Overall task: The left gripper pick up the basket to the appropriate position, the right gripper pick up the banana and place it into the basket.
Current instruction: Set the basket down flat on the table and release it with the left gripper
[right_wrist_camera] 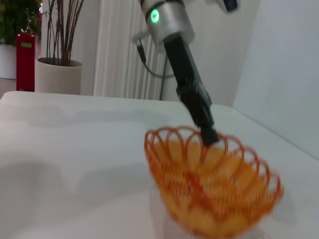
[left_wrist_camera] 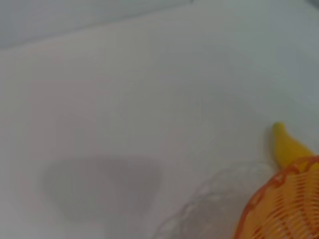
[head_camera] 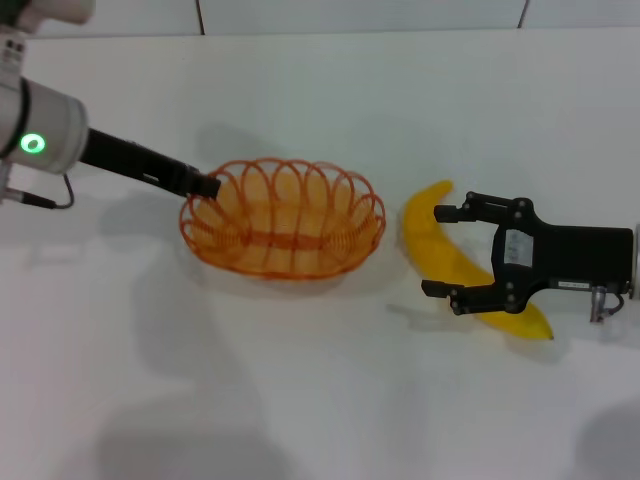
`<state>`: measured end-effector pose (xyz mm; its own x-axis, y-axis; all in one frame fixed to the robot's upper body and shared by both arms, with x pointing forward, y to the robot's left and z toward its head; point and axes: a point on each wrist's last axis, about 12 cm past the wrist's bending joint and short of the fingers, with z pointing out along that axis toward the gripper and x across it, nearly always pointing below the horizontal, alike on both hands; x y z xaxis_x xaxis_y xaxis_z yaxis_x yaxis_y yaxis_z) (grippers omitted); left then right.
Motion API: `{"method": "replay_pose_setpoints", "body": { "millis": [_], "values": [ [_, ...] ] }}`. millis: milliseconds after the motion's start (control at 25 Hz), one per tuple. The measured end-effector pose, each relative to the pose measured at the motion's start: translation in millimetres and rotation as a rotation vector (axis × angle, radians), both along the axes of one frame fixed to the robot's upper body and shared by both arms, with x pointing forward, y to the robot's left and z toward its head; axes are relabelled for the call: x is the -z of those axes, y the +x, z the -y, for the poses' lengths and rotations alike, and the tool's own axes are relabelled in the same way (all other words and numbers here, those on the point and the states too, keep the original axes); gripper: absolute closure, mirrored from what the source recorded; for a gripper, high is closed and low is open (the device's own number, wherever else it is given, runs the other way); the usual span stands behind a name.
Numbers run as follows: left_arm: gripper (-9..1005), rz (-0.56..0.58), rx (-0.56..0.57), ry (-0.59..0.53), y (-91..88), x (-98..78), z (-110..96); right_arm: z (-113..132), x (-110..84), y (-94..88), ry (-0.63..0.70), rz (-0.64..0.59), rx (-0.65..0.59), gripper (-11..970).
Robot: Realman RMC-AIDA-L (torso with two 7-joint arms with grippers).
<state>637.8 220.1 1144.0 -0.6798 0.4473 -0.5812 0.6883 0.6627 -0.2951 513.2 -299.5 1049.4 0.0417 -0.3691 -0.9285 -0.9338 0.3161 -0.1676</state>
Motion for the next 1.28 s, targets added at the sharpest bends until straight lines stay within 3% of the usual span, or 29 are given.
{"method": "replay_pose_setpoints", "body": {
  "millis": [160,640,1280],
  "values": [
    [955,-0.012,-0.004,0.054,3.8,8.3,11.5,-1.1,-0.3,0.3,0.003,0.001,-0.003,79],
    [932,-0.015,-0.058,0.085,8.9,14.0,16.1,-1.2,-1.8,1.9,0.012,0.010,0.006,79],
    [886,-0.009,-0.066,0.063,10.2,12.4,18.5,-0.4,-0.9,0.3,0.014,0.006,0.009,80]
  ]
}}
